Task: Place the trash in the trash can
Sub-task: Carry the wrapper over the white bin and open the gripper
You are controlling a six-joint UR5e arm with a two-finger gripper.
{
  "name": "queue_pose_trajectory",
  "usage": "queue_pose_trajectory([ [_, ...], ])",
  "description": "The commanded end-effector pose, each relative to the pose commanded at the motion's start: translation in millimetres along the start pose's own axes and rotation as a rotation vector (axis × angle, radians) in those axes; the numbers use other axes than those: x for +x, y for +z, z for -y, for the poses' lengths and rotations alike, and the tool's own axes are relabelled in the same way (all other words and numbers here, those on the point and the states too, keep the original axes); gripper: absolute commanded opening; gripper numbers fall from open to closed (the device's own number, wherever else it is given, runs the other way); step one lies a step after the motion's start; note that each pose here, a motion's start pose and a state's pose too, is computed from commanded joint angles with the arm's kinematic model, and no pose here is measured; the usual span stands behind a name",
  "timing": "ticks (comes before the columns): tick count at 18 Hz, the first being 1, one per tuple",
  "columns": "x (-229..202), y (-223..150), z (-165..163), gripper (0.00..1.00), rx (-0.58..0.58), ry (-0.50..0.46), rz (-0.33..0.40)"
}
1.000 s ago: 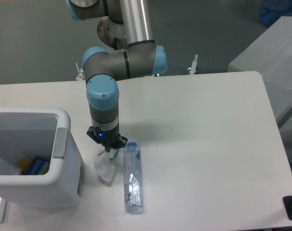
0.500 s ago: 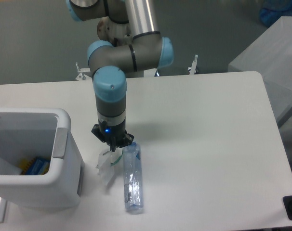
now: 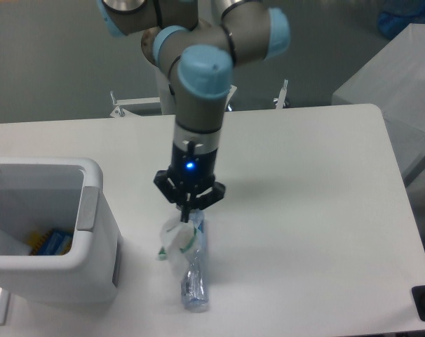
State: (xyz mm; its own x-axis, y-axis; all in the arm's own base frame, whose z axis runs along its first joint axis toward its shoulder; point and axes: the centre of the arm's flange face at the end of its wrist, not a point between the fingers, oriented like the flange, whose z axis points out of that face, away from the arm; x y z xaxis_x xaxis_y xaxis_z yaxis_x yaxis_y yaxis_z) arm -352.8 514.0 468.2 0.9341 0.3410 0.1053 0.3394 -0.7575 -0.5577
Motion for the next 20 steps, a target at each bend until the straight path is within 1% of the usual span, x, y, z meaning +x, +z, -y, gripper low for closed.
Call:
queue_pose_trajectory([
  [3,2,-34,32,0.00,0.092,-0.098,-0.016],
  [6,18,-57,45,0.00,0.143,-0.151,-0.055],
  [8,34,-90,47,0.00,0.193,-0.161,-0.072],
  [11,67,-129,43,0.00,0.248,-0.128,-0.130],
  [13,99,-133,34,0.00,0.247,-0.095,-0.191],
  [15,125,-131,25,0.00,0.238,-0.063,-0.220],
  [17,154,-124,23,0.00,0.221,-0.026,-0.257],
  [20,176,-108,15,0.00,0.186,0.005,-0.290],
])
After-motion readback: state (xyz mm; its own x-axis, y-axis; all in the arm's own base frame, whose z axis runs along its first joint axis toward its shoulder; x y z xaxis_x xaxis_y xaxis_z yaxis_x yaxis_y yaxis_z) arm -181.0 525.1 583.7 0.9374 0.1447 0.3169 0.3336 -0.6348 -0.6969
